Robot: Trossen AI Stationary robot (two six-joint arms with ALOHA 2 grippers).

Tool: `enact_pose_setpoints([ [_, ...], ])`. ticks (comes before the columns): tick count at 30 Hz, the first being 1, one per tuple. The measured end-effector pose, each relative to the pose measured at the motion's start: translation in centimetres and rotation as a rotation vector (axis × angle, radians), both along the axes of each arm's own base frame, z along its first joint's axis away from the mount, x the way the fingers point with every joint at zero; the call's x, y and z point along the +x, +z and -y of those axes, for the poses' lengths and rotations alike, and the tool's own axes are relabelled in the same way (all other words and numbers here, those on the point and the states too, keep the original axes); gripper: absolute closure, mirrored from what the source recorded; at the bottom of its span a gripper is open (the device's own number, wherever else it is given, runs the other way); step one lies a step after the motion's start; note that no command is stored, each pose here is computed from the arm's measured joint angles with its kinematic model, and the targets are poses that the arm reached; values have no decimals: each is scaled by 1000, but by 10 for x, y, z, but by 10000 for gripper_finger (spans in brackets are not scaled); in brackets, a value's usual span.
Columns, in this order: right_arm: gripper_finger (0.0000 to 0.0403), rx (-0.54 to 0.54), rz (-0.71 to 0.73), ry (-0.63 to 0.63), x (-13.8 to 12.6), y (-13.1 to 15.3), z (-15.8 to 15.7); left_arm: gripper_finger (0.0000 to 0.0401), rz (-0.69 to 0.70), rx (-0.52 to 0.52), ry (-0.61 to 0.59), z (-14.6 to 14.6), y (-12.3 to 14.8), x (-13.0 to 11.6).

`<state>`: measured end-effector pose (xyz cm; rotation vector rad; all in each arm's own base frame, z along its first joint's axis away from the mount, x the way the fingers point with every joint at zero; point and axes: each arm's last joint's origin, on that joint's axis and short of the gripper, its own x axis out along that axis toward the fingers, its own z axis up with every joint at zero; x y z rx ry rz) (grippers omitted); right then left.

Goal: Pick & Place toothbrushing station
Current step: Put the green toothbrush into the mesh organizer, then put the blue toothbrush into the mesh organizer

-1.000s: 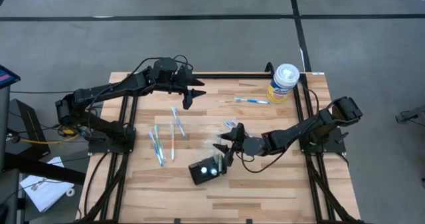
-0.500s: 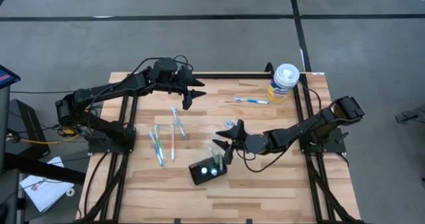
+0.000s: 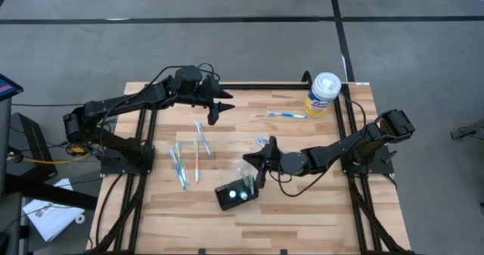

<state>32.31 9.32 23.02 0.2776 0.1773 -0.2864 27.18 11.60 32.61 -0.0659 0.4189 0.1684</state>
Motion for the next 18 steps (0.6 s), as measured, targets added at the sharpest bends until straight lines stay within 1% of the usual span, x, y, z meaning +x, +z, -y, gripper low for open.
enact_pose_setpoints([
  [5, 327, 16, 42, -10, -6, 17, 8, 219, -6, 13, -6, 0, 0, 0],
  [9, 300, 19, 51, -9, -11, 25, 10, 219, -9, 19, -6, 0, 0, 0],
  [13, 284, 0, 55, -13, -17, 50, 14, 219, -8, 17, -6, 0, 0, 0],
  [15, 281, -24, -12, -49, -19, 63, 22, 219, -7, 13, -4, 0, 0, 0],
  [18, 280, -10, -200, -128, -22, 70, 43, 219, -7, 10, -8, 2, 0, 0],
])
